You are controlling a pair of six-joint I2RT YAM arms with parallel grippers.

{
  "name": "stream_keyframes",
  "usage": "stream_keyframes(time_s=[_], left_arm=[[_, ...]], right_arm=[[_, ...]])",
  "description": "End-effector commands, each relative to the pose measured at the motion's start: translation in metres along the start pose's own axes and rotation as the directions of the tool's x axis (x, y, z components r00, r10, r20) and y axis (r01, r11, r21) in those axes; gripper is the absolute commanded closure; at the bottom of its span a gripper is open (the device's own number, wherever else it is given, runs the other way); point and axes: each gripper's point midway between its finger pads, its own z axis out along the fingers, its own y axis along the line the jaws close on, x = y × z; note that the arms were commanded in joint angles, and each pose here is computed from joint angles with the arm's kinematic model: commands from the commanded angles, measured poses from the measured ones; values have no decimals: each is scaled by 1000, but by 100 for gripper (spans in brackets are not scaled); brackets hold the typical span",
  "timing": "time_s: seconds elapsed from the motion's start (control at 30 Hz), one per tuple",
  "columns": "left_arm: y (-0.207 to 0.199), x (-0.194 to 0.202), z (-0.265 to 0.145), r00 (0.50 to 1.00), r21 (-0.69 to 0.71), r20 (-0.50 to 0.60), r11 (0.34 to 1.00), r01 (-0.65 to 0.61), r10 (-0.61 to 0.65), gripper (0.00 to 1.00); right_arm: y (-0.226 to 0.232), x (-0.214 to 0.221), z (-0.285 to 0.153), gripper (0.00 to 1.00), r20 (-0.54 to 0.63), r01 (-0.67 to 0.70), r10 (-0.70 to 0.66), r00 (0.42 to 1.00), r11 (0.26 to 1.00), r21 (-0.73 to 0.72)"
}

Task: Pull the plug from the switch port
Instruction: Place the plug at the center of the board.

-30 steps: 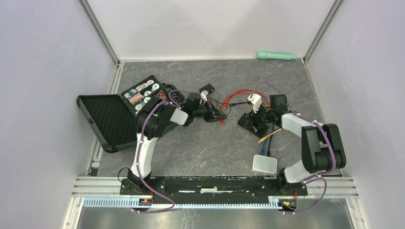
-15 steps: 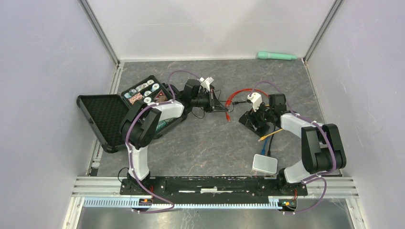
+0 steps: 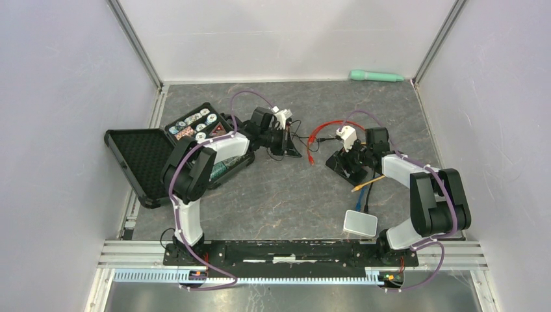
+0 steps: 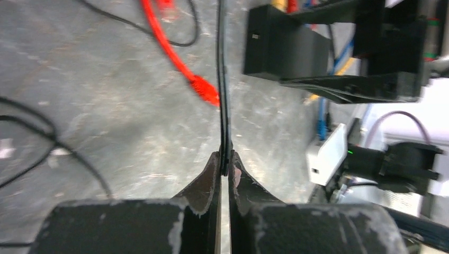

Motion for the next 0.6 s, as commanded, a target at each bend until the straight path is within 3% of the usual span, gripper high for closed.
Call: stream_keyframes(time_s=[0.0,0.2,0.57], left_arm=[[28,-33,-19,982,-196,32,965,-175,185,91],[60,-52,-13,977,-327,-31,921,-210,212,81],[87,-61,13,983,-365,-56,913,-185,176,65]], right_arm=[[-13,-17,-6,85,27,42,-43,999,998,52],[-14,-16,-5,78,20,46,-47,999,998,50],[-13,-15,-4,74,18,43,-44,999,998,39]])
